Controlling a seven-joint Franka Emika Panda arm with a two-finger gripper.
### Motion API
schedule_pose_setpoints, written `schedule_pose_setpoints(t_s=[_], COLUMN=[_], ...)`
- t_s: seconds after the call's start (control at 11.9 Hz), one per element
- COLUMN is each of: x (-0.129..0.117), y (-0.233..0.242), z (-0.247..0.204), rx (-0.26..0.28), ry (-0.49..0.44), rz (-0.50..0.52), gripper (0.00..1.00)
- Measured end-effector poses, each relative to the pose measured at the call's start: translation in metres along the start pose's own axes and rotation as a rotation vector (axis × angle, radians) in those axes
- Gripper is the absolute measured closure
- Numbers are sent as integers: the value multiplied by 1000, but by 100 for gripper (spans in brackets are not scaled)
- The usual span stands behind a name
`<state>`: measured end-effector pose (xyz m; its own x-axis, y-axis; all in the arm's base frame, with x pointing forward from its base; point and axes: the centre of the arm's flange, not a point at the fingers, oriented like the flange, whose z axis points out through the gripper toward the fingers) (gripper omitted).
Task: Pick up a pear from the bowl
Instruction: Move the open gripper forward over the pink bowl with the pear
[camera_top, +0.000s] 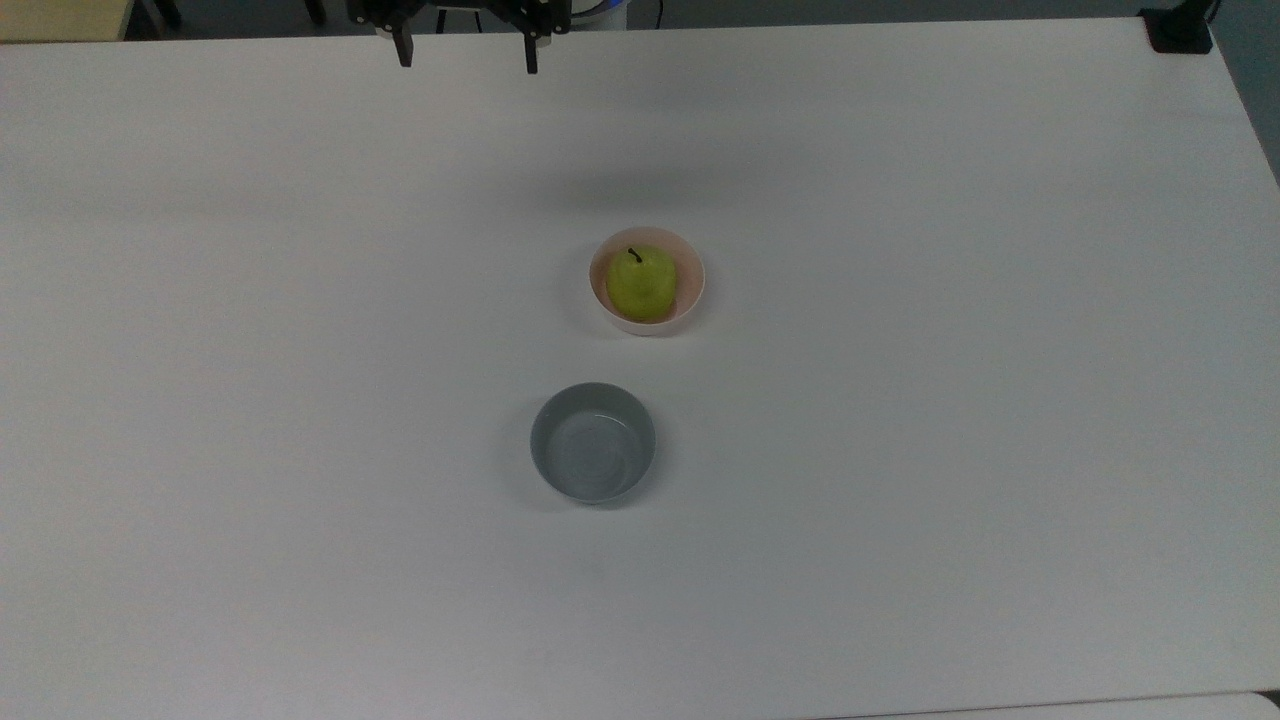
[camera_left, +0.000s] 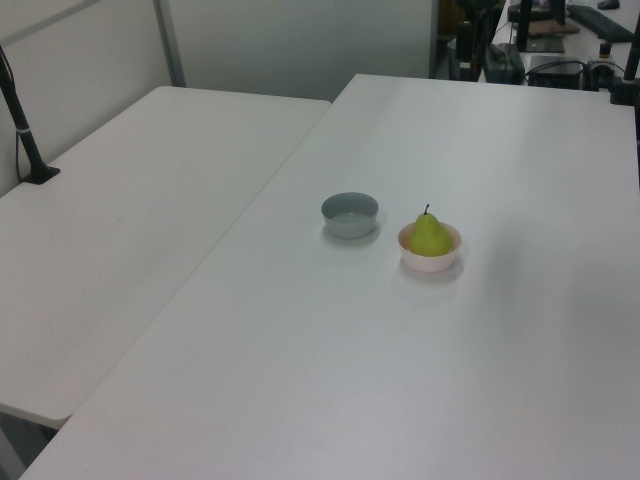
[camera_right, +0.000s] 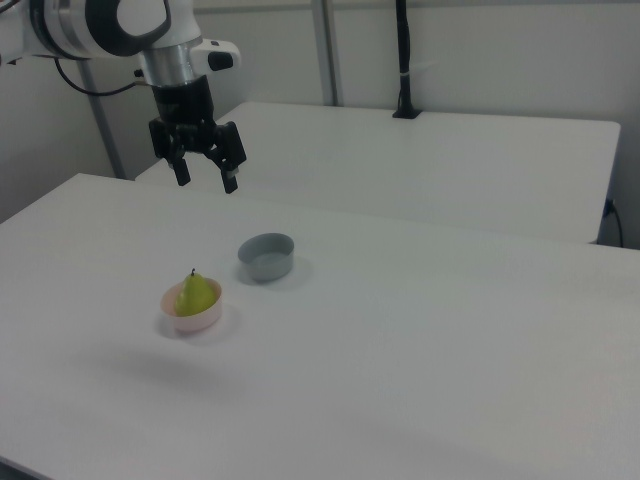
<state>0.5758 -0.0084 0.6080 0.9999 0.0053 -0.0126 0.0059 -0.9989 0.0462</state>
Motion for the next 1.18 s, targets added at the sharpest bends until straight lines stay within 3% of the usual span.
schedule_pose_setpoints(t_s=[1.18], x=[0], y=[-6], z=[0], rx=[2], ry=[0], rz=[-11], gripper=[0])
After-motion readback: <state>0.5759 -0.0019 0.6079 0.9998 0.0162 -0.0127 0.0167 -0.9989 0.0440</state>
